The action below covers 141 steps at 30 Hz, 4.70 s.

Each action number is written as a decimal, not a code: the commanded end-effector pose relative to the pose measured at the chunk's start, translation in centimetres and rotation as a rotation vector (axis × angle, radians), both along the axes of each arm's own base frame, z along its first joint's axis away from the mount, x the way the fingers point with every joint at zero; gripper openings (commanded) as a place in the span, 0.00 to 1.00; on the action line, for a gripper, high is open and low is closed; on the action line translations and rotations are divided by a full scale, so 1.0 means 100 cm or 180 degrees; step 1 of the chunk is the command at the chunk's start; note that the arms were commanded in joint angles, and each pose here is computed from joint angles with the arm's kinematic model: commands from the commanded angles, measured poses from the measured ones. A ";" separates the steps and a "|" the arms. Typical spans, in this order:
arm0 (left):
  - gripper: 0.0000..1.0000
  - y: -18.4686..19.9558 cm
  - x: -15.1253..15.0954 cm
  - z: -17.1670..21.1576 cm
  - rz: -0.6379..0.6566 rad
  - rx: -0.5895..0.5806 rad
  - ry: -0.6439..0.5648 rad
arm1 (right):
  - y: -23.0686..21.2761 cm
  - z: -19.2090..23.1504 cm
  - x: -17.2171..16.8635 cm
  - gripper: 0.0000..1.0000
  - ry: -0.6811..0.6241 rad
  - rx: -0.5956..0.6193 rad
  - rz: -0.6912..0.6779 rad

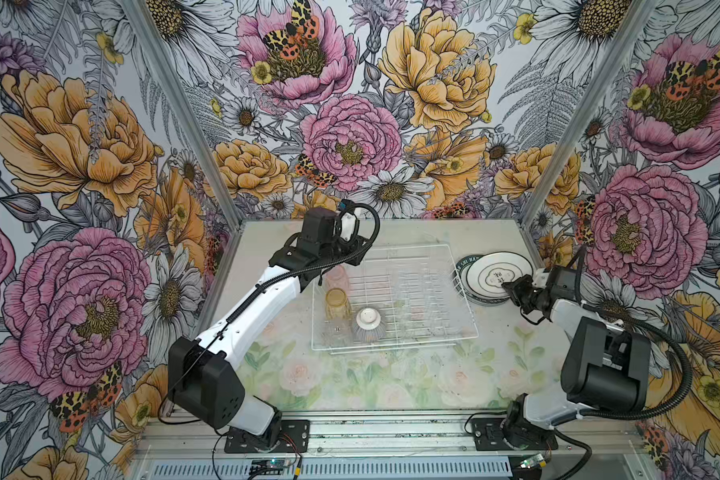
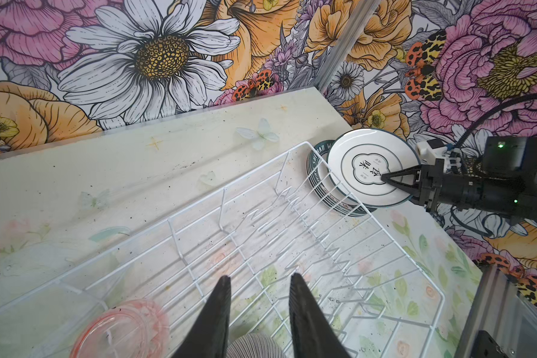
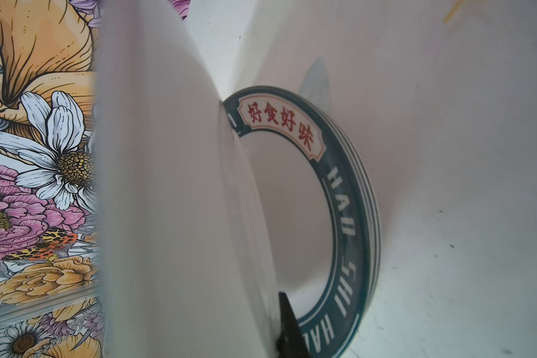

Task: Unload the mixed dishes from the dish rack

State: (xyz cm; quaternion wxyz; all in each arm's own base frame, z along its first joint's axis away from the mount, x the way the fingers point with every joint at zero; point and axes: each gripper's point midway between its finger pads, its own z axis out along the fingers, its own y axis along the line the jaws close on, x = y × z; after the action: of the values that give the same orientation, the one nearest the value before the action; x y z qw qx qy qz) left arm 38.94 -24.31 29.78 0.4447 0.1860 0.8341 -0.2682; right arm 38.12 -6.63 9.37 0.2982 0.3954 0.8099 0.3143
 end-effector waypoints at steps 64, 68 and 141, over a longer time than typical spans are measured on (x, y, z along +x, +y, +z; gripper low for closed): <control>0.34 0.016 -0.007 -0.014 -0.0041 0.0116 0.0058 | -0.021 -0.028 0.008 0.76 0.0988 -0.1289 0.0503; 0.35 0.016 -0.025 -0.025 -0.0181 0.0372 0.0264 | -0.034 -0.011 -0.002 0.78 0.0958 -0.1482 0.0416; 0.24 0.153 -0.039 -0.143 0.1381 0.0614 0.1640 | 0.152 0.028 -0.005 0.72 0.0437 -0.1616 0.2140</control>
State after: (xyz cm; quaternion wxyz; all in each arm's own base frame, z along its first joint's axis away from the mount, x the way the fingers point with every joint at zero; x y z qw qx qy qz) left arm 34.88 -9.62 14.45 0.2237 -0.0171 0.9666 -0.1239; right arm 38.01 8.09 13.02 0.2251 0.0567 0.9602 0.1551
